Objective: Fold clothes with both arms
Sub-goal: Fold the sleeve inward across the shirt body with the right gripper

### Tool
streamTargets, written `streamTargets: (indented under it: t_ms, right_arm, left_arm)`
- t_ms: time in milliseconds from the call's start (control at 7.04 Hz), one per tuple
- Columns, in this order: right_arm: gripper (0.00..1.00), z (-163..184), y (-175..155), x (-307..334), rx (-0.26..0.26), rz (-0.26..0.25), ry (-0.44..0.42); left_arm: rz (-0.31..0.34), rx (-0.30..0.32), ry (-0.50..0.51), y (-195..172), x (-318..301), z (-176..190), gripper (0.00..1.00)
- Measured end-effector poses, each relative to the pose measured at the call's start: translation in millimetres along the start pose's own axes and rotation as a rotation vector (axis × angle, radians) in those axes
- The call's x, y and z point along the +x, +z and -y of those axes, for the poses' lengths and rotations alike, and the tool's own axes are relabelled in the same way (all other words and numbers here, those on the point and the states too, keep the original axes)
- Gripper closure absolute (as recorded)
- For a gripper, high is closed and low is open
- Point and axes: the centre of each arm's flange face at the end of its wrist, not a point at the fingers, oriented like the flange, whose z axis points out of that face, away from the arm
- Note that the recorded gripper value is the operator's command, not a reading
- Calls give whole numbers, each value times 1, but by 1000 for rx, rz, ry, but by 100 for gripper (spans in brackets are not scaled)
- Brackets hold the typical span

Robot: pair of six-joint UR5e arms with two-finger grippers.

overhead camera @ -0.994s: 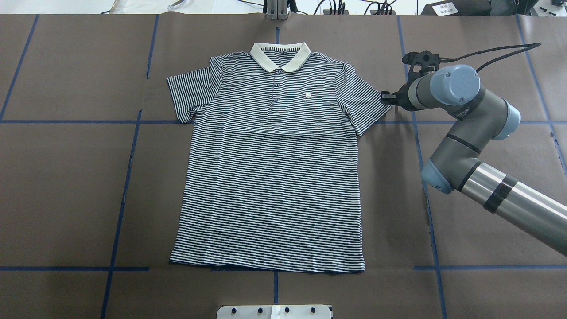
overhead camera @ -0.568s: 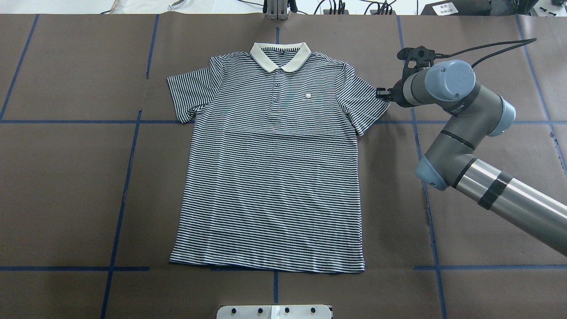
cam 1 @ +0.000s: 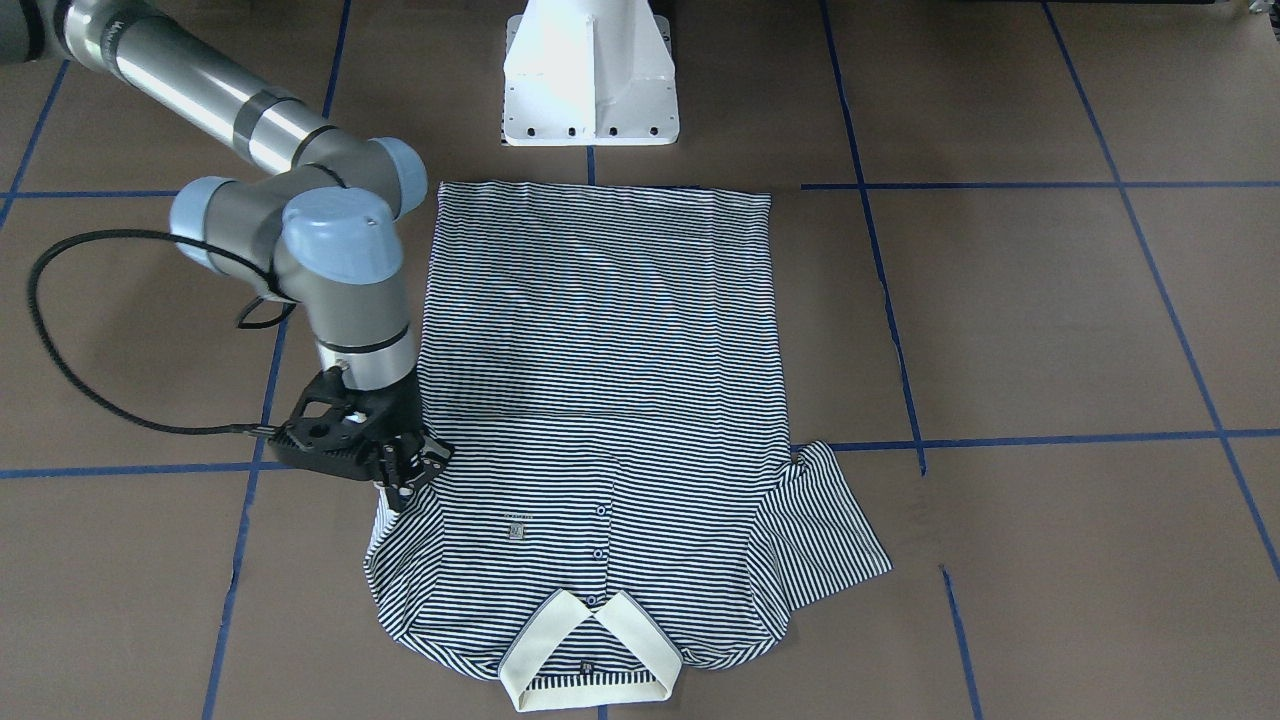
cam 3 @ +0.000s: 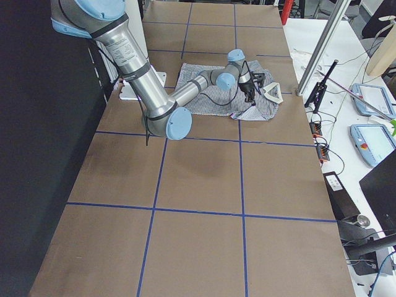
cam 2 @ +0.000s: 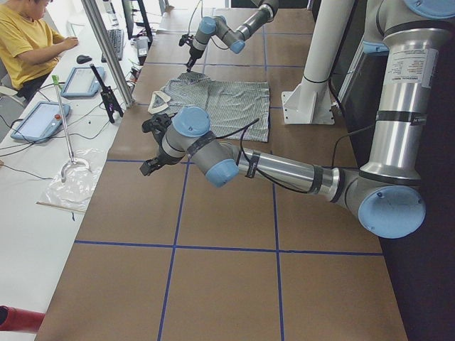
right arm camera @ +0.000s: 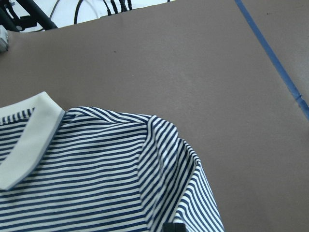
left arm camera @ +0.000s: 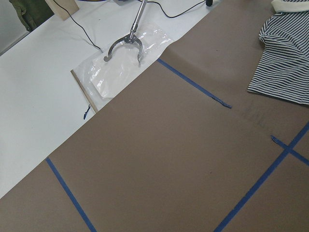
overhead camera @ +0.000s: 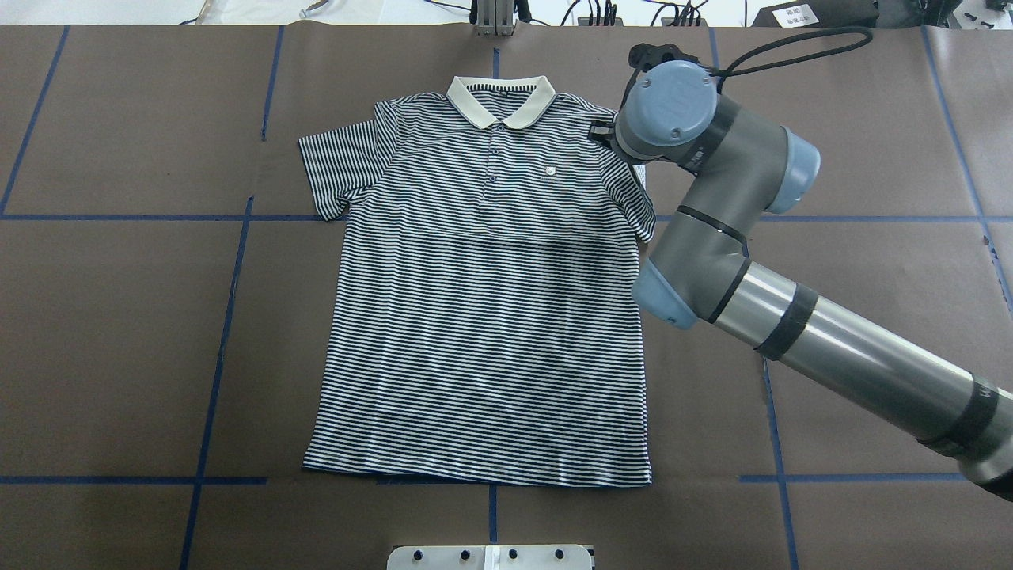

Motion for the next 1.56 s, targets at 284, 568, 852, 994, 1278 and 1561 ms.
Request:
streamTargets:
  t_ms: [284,568,852,994,1278,1561]
  right_arm:
    - [100,-21,-1,-61,35,-29,68]
    - [57,-31,0,-83,51,-34,90]
    - [0,-37,-2,-97,68,-30,81]
    - [0,-40,-2,-100,73,-29,68]
    - [0,-25,-11,-103,48,-23,20]
    - [0,31,-21,-65,-61,-7,-86]
  left_arm:
    - [0,0,-1,0,0,0,0]
    - [0,0,0,0,0,-1,0]
    - [0,-1,0,0,0,-1,0]
    - [0,1,1,0,0,0,0]
    - [1,4,-31,2,-2,8,0]
    - [-48,24,-102,25,26,47,0]
